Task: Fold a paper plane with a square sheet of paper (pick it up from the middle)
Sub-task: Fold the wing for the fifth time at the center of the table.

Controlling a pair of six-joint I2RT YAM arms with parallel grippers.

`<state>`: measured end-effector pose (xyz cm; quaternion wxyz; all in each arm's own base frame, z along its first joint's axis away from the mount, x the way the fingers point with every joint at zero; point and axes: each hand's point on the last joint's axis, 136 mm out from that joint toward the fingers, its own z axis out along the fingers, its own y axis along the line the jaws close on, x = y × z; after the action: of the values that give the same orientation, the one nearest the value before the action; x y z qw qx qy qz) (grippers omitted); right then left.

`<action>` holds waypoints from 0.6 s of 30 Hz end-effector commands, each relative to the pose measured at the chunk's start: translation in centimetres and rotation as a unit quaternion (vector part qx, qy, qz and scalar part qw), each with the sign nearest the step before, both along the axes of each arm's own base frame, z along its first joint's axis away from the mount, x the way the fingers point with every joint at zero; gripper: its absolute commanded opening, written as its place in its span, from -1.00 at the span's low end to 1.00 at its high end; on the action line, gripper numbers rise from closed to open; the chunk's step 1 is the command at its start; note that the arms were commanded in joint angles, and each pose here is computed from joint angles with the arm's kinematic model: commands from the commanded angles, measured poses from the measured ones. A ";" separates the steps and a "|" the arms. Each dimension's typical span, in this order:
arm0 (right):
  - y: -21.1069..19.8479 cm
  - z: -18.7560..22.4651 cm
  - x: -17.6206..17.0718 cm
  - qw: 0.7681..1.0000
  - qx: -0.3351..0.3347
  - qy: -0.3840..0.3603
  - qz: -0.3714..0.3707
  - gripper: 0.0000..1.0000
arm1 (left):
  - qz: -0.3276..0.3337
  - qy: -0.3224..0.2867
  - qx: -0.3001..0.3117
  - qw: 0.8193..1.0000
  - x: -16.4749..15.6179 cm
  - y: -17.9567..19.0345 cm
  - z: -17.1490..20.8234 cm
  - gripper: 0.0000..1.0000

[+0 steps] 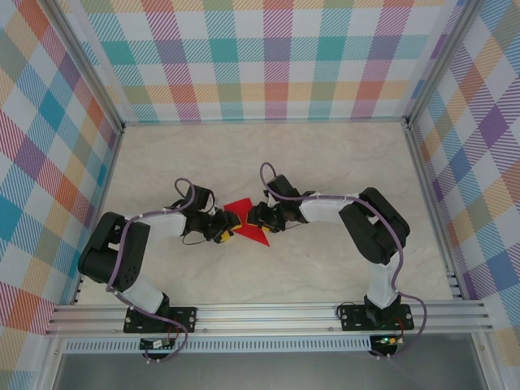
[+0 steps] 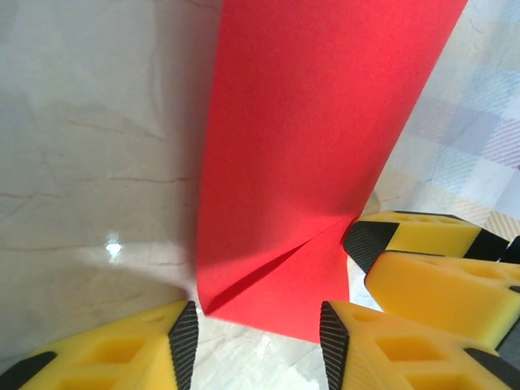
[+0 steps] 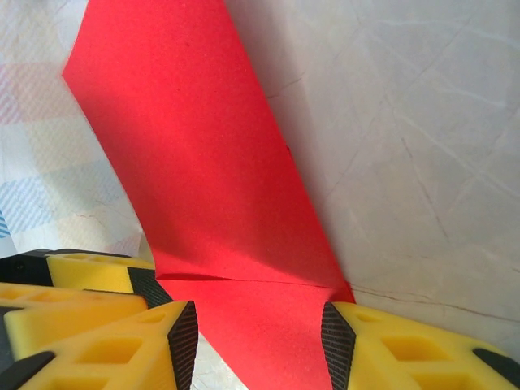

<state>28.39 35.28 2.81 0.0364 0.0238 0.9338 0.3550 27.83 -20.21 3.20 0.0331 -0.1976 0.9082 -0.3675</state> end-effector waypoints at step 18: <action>-2.8 -3.0 -1.1 0.998 -0.026 0.044 -0.029 -0.11 | -0.010 -0.001 -0.011 1.000 0.3 -0.9 0.0 -0.22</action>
<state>28.68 34.79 2.77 0.0363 0.0359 0.9251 0.3762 27.82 -20.31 2.91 0.0288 -0.1991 0.9076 -0.3686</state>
